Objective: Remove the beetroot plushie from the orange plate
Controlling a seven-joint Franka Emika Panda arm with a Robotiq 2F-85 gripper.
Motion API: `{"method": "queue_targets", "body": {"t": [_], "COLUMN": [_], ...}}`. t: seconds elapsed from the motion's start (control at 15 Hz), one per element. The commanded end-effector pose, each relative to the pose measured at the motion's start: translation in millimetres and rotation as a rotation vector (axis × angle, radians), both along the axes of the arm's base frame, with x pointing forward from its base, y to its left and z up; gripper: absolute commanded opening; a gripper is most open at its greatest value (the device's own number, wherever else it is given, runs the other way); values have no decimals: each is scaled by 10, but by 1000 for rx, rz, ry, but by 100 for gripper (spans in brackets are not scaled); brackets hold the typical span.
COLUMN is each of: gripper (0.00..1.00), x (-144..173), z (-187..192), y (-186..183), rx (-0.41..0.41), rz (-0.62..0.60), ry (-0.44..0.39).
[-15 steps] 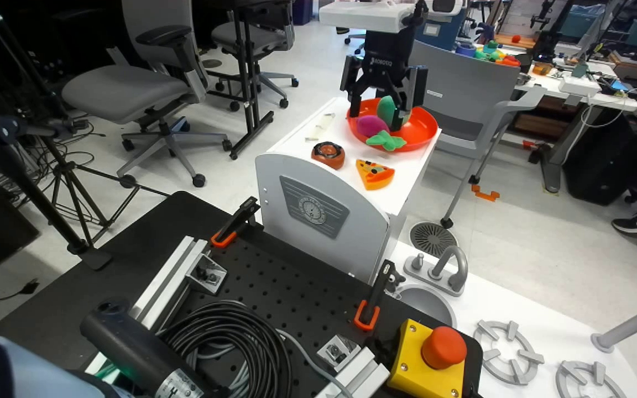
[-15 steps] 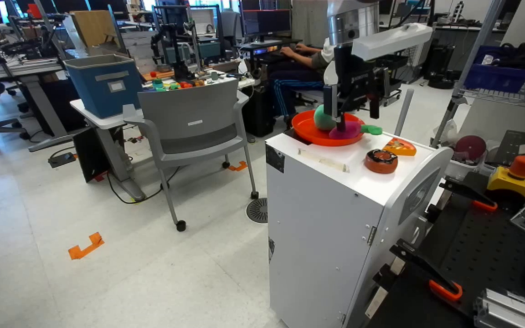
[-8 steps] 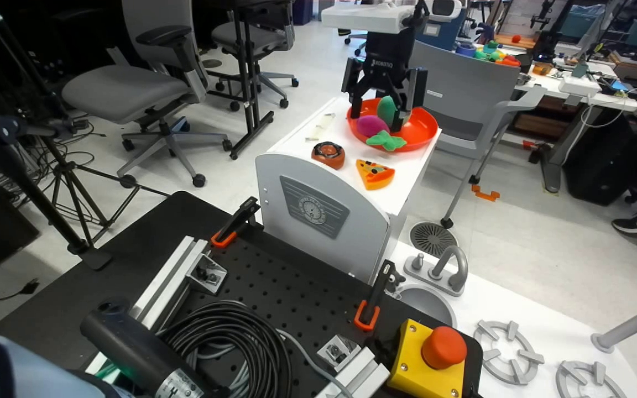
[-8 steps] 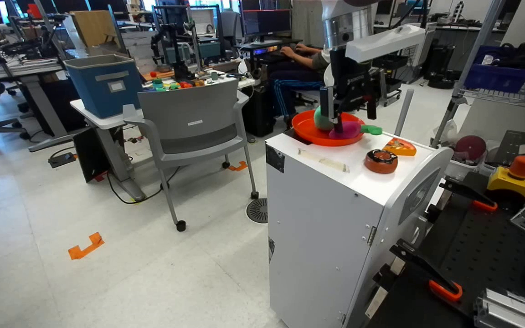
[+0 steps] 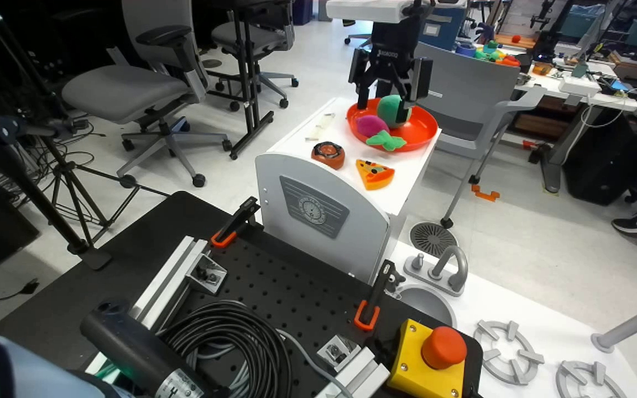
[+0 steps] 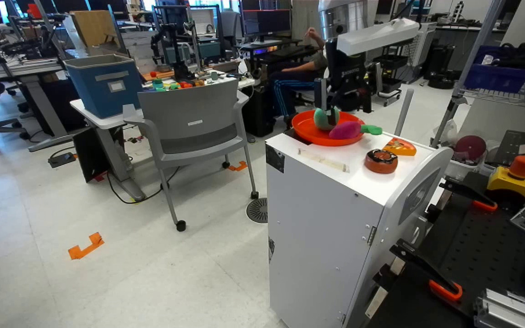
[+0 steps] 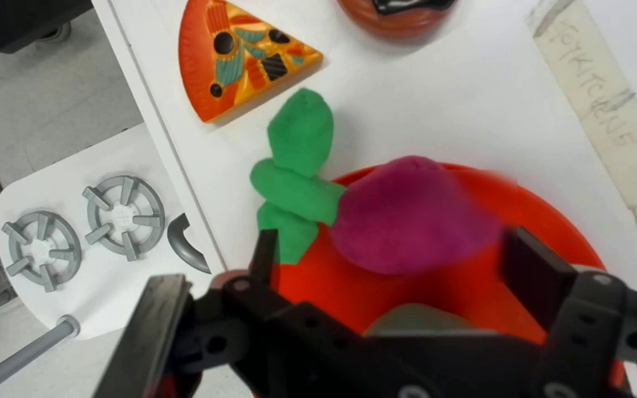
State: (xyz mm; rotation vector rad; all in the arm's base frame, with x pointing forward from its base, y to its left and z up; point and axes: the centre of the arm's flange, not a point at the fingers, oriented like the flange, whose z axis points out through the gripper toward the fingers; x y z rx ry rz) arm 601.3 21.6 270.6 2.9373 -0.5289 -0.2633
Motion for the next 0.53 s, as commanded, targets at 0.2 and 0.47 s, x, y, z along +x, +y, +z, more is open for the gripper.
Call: {"method": "queue_targets", "body": {"t": [0.2, 0.47], "gripper": [100, 100], "x": [113, 115], "z": [-53, -66], "y": [130, 143], "rx": [-16, -9], "rz": [-58, -48], "ry": [-10, -18]}}
